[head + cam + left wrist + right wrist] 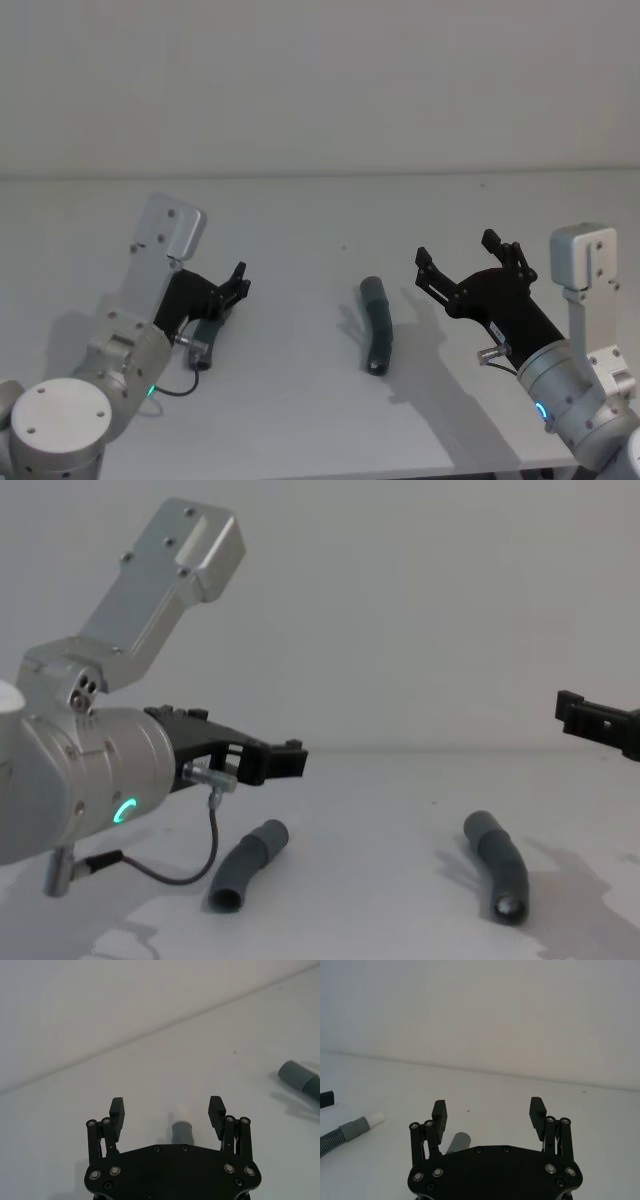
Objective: Use both hands to pick up one end of the pipe from the table, align the ends, and insert them.
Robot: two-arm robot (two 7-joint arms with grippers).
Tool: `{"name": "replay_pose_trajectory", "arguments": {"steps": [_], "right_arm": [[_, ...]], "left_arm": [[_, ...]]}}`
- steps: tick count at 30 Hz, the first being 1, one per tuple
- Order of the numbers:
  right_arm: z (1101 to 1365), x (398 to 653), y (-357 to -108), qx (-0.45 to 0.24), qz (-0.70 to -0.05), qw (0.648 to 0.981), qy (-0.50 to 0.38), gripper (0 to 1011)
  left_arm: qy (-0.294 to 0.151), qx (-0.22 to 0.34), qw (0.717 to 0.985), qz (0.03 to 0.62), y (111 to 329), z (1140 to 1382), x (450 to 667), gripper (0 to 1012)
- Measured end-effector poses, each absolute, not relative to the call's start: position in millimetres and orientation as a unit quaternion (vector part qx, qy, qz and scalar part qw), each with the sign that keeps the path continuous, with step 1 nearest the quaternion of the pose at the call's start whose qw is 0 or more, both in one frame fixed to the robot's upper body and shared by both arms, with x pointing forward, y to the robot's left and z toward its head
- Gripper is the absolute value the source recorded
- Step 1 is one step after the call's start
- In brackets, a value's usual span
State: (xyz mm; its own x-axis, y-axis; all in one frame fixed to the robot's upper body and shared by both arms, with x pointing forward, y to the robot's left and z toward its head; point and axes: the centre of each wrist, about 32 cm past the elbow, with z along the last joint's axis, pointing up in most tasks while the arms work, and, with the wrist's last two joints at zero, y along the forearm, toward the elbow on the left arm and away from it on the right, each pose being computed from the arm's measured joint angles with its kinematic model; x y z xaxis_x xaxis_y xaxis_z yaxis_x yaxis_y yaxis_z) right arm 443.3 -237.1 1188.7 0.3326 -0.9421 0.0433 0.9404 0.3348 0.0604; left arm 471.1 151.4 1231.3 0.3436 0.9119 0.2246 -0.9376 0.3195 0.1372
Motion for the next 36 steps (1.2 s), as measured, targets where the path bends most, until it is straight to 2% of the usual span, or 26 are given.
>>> {"name": "replay_pose_trajectory", "arguments": {"steps": [16, 36], "right_arm": [[1188.7, 443.3, -237.1, 0.012, -0.577, 0.816, -0.035, 1004], [1188.7, 443.3, -237.1, 0.012, -0.577, 0.816, -0.035, 1004]], "left_arm": [[-0.026, 0.171, 0.803, 0.571, 154.1, 1239.4, 461.6, 1002], [0.022, 0.173, 0.816, 0.551, 166.7, 1232.4, 480.3, 1002]]}}
